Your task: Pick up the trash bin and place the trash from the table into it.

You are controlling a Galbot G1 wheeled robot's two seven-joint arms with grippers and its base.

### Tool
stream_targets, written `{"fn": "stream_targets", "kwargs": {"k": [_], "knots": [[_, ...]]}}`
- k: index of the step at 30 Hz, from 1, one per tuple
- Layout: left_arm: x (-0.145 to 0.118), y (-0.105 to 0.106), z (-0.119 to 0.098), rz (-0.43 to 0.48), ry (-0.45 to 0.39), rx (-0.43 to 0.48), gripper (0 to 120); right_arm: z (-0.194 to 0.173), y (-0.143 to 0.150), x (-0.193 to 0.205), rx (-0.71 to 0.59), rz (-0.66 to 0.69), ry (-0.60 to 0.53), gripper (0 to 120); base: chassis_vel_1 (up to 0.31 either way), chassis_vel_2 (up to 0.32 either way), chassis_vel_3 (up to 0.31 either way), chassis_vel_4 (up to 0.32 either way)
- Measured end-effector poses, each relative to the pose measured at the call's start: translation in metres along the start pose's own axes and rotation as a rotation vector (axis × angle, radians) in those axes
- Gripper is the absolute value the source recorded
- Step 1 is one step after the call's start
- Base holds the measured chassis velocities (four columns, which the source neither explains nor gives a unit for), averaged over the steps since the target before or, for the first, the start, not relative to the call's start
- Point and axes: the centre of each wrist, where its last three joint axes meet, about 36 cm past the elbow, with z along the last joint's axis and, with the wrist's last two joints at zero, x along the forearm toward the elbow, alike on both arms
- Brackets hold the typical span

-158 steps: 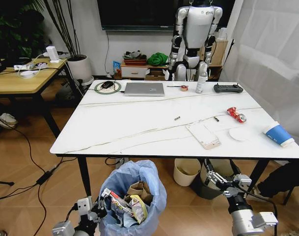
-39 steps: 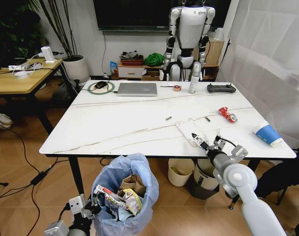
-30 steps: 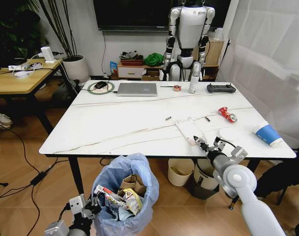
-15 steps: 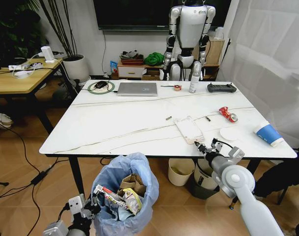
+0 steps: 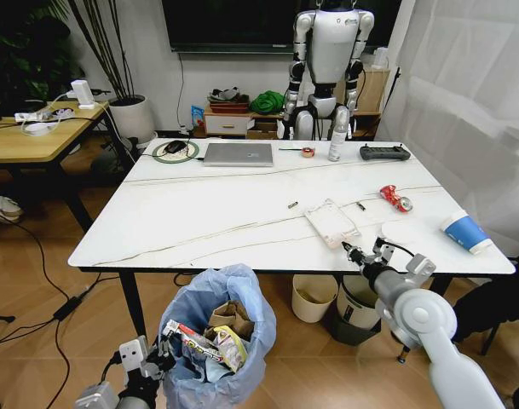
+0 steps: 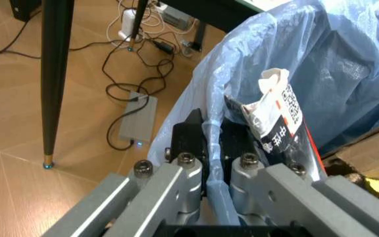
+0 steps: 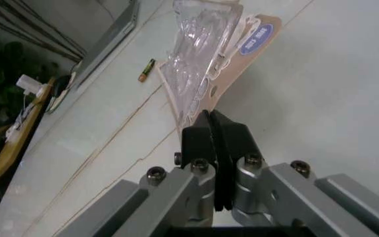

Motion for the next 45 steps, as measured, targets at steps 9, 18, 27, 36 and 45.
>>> {"fn": "stream_targets", "kwargs": {"k": [9, 18, 27, 36, 45], "knots": [[0.000, 0.000, 0.000, -0.002, -0.001, -0.001, 1, -0.006, 0.011, 0.010, 0.020, -0.041, -0.020, 0, 0.000, 0.000, 0.000, 0.000], [0.000, 0.000, 0.000, -0.001, -0.003, -0.001, 1, -0.011, 0.020, 0.022, 0.028, -0.088, -0.038, 0, 0.000, 0.000, 0.000, 0.000], [0.000, 0.000, 0.000, -0.001, -0.002, -0.001, 1, -0.015, 0.026, 0.022, 0.035, -0.117, -0.052, 0, 0.000, 0.000, 0.000, 0.000], [0.000, 0.000, 0.000, -0.003, -0.002, -0.001, 1, -0.017, 0.023, 0.012, 0.054, -0.109, -0.069, 0, 0.000, 0.000, 0.000, 0.000], [-0.001, 0.000, 0.001, -0.002, -0.002, -0.002, 1, -0.013, 0.020, 0.019, 0.102, -0.087, -0.070, 9, 0.000, 0.000, 0.000, 0.000]]}}
